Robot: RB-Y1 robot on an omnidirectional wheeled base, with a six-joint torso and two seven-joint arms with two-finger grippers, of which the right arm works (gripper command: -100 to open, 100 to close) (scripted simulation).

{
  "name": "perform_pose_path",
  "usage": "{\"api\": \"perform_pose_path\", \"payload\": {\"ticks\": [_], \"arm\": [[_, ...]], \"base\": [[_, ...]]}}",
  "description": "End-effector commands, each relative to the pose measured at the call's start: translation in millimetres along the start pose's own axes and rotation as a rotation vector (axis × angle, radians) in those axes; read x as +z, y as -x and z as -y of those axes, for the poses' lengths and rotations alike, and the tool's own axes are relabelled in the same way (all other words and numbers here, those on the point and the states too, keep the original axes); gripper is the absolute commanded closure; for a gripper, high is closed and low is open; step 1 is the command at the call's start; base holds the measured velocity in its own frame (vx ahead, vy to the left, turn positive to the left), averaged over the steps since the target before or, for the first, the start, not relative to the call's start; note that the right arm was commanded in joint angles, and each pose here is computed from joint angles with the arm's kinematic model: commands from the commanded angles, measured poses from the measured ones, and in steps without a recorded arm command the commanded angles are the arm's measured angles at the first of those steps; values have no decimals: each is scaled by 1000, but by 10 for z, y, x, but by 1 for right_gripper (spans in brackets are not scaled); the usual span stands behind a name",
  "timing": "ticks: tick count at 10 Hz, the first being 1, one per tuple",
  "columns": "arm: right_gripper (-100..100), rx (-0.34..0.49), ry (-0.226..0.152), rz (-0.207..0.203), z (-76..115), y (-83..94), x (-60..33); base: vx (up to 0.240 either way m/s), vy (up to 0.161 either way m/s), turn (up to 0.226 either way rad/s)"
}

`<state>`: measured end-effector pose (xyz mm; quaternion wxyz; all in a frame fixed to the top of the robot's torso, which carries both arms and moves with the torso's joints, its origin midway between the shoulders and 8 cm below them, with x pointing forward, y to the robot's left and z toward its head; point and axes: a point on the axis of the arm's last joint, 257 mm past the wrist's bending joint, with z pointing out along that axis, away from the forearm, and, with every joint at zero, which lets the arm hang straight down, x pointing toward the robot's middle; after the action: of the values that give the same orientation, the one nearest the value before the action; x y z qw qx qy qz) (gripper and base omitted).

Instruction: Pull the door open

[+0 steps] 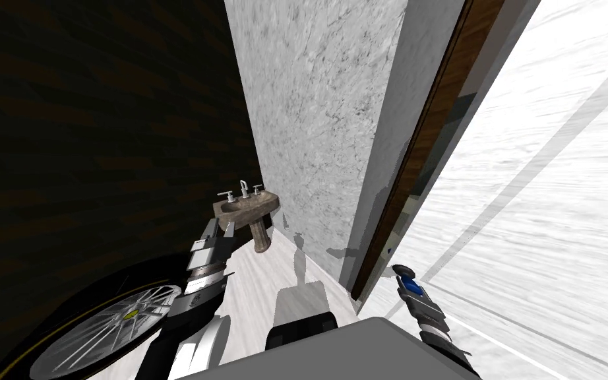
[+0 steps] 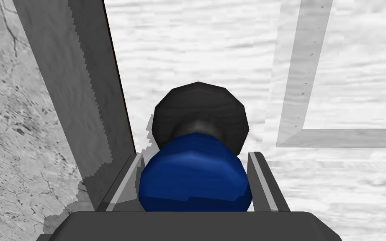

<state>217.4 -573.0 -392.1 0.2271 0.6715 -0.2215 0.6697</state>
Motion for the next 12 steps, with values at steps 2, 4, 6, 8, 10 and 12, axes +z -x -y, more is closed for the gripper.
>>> {"api": "perform_pose_path", "payload": {"ticks": [2,4,6,8,10,12], "arm": [[100,7,-51,-1,133,-5,-36],[100,4,-80,5,199,13,-86],[100,4,-116,2,289,6,-125],[100,5,-165,0,410,-1,-185],[100,8,-211,-1,521,-7,-249],[100,3,-229,2,566,5,-277]], "base": [[-212,68,40],[-127,27,31],[-241,20,54],[-276,4,72],[-246,59,37],[-149,20,22]]}}
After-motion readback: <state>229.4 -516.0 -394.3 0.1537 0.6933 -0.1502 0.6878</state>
